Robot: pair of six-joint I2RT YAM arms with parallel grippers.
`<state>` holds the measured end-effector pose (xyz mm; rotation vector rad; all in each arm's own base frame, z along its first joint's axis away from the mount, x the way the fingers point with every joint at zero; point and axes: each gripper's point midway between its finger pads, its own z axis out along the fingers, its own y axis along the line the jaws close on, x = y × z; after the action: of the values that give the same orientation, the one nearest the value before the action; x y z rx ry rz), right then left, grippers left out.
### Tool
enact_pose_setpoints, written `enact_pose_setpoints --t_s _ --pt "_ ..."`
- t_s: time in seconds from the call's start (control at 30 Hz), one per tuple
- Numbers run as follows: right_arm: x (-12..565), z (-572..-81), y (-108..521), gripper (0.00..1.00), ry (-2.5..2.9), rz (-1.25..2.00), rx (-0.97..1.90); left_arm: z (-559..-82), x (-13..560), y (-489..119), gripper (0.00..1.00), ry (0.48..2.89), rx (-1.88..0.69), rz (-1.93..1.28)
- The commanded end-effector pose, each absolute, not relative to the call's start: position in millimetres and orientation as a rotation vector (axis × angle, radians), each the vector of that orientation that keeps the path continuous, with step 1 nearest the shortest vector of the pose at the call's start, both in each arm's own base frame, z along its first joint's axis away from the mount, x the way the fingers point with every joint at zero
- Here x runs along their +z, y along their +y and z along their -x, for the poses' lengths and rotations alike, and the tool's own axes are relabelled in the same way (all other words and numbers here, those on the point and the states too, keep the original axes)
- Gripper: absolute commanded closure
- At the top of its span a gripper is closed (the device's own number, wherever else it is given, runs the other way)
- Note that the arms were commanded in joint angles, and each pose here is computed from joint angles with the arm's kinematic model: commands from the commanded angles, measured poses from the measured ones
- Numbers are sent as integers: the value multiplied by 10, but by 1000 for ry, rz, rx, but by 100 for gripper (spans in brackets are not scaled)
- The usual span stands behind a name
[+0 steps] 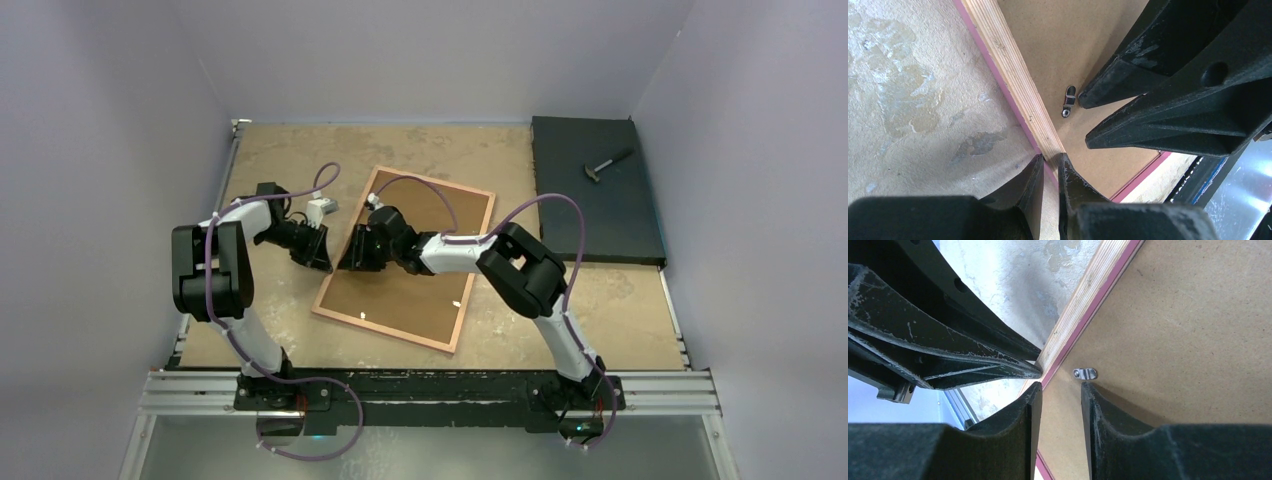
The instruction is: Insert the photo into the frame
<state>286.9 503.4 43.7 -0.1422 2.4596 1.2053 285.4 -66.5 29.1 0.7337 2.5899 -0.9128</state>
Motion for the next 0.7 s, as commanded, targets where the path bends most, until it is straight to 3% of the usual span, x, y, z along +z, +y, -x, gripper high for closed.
enact_pose_setpoints --t_s 0.0,0.67 --pt "488 -2934 5100 62 2444 132 1208 -2774 136 -652 100 2605 -899 -782" --pt "389 -3053 5095 68 2424 161 1145 -2781 168 -661 100 2593 -901 -789"
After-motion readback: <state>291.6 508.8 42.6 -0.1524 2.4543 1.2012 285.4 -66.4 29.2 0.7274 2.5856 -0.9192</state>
